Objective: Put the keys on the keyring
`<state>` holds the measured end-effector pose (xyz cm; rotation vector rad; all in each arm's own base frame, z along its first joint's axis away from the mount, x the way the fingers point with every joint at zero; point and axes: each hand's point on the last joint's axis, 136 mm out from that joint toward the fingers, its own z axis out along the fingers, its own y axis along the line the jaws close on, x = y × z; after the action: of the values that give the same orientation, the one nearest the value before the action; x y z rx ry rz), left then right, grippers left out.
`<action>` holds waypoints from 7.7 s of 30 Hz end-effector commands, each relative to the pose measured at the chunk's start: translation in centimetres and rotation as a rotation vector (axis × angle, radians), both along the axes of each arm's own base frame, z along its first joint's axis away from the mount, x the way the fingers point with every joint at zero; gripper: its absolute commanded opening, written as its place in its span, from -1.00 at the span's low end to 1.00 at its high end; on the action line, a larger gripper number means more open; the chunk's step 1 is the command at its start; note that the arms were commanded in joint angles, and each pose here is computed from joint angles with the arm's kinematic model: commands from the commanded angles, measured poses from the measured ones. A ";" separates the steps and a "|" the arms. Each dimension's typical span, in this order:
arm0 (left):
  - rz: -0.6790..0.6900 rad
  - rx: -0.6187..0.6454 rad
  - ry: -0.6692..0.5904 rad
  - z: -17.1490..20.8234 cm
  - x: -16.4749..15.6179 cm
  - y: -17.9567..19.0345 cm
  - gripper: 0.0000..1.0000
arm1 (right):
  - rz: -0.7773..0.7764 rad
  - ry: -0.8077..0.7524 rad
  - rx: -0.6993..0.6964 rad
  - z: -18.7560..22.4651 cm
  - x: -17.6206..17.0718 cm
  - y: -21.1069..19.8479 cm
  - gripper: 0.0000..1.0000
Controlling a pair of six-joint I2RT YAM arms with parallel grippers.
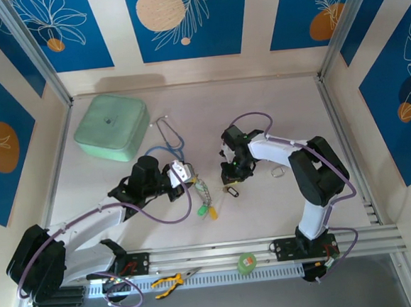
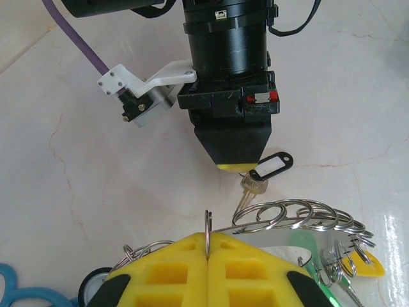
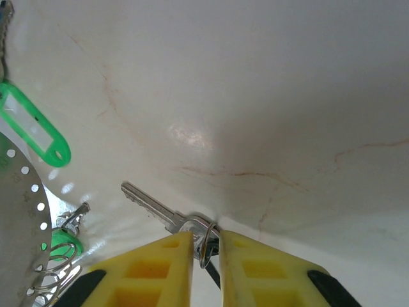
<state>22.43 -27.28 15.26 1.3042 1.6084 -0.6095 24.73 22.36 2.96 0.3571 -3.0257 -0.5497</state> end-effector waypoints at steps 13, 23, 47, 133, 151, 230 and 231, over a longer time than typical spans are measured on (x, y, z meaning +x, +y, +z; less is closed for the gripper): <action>-0.029 -0.019 -0.037 0.8 -0.4 -0.4 -1.00 | 0.042 0.040 -0.041 -0.4 -0.4 0.4 -0.57; -0.030 -0.018 -0.045 0.9 -0.4 -0.4 -1.00 | 0.057 0.046 -0.076 -0.6 -0.5 0.0 -0.74; -0.026 -0.015 -0.053 1.0 -0.4 -0.2 -1.00 | 0.075 0.040 -0.094 -0.2 -0.6 0.1 -0.97; -0.090 -0.215 0.290 4.4 -3.5 -1.9 -1.00 | 0.444 -0.972 0.488 15.4 -1.8 8.1 -1.00; 0.021 -0.209 0.112 5.4 -1.4 -0.7 -1.00 | 0.248 -0.909 0.558 16.7 -1.3 8.9 -1.00; -0.131 -0.460 -0.184 9.1 -2.5 -1.7 -1.00 | 0.866 -1.106 0.606 18.6 -4.8 7.1 -0.26; -0.134 -0.459 -0.183 9.0 -2.6 -1.7 -1.00 | 0.866 -1.108 0.604 18.7 -4.7 7.2 -0.26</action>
<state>20.69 -28.78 22.94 1.0723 1.2478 -0.8534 19.84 28.77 20.19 2.4276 -2.8371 -1.4331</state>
